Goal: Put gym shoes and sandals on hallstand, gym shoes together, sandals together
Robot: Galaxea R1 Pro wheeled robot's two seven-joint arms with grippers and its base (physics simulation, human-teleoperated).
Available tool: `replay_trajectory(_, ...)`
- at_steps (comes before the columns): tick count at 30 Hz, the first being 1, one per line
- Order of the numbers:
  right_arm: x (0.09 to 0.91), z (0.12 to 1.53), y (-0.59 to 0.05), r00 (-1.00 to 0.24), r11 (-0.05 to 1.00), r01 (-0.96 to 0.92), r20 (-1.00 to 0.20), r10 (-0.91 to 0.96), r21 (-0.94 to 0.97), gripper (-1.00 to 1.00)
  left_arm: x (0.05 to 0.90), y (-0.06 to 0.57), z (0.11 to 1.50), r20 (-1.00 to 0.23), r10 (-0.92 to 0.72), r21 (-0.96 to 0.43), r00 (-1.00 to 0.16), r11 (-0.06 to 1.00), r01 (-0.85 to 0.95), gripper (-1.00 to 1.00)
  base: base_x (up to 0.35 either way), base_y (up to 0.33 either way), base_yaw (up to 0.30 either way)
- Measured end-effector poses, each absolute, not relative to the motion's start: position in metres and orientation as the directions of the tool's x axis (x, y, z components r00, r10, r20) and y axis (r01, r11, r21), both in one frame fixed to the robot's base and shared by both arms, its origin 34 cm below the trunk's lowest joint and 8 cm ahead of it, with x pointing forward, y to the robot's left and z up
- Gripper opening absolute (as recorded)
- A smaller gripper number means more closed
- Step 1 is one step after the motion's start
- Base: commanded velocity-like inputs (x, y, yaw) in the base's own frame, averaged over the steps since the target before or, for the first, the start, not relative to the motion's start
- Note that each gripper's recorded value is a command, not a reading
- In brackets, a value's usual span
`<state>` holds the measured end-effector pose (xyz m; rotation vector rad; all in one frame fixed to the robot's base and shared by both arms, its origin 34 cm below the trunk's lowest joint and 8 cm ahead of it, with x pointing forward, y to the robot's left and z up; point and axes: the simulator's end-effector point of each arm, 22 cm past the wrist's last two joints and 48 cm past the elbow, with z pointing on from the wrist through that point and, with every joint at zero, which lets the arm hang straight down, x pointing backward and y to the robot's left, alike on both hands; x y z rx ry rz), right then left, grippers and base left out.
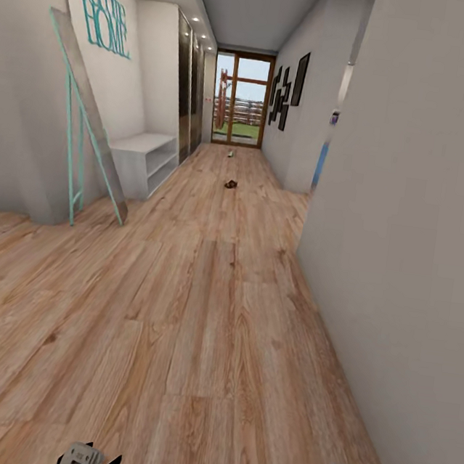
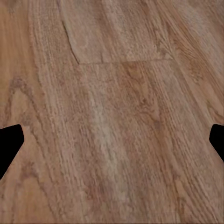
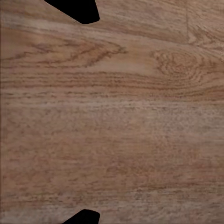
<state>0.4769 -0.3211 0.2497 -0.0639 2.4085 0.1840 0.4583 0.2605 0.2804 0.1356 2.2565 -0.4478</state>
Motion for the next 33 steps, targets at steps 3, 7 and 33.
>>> replay_trajectory(3, 0.478, 0.251, -0.321, -0.744, 0.989, -0.097, -0.668, 0.004, 0.115, 1.0, 0.46, 0.26, 0.282, -0.749, -0.048, -0.273, -0.66, 0.931, 0.242, 1.0, 0.339, 0.0, 0.0)
replay_trajectory(7, 0.48, 0.254, -0.321, -0.74, 0.989, -0.098, -0.673, 0.004, 0.114, 1.0, 0.461, 0.26, 0.284, -0.753, -0.048, -0.272, -0.656, 0.931, 0.244, 1.0, 0.339, 0.0, 0.0)
replay_trajectory(33, 0.491, 0.269, -0.32, -0.714, 0.988, -0.105, -0.701, 0.002, 0.111, 1.0, 0.471, 0.26, 0.299, -0.778, -0.049, -0.263, -0.627, 0.931, 0.254, 1.0, 0.339, 0.065, 0.057)
